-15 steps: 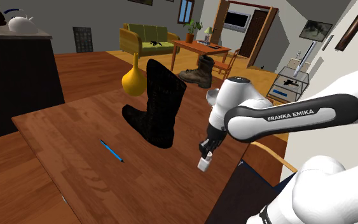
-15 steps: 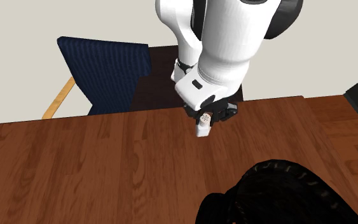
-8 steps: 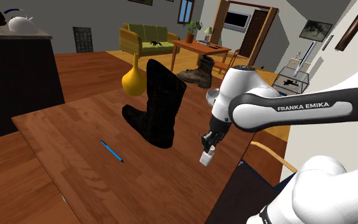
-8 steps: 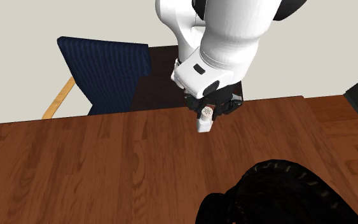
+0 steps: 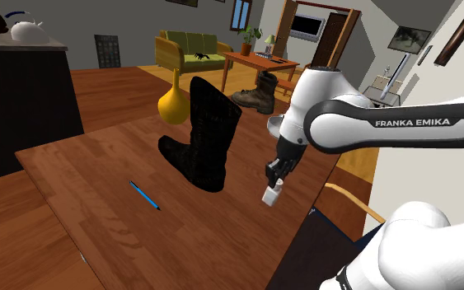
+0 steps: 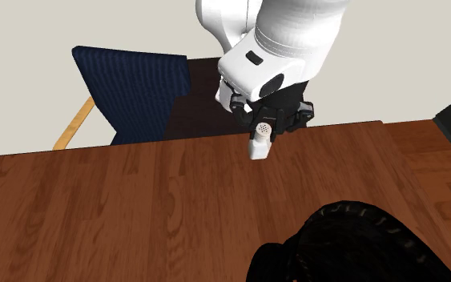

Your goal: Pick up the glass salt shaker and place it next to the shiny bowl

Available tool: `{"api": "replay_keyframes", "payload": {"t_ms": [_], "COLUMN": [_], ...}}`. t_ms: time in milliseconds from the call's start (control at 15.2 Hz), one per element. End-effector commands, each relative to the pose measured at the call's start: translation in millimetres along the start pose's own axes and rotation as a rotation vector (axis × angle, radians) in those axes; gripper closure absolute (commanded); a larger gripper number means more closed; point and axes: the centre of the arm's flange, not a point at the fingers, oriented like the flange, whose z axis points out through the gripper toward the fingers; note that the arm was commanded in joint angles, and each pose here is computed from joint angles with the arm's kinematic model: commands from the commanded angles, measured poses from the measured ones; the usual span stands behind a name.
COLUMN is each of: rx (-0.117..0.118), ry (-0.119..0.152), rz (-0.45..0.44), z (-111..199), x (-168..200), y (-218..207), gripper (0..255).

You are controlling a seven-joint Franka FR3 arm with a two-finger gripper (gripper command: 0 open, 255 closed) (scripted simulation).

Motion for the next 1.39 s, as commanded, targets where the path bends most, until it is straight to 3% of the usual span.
{"api": "replay_keyframes", "payload": {"t_ms": [0,726,1320], "rx": [0.0,0.0,0.0], "ry": [0.0,0.0,0.0], "rz": [0.0,0.0,0.0], "z": [-11,-66,-64], "x": [0,0,43], "y": [0,1,112], "gripper": [255,255,255]}}
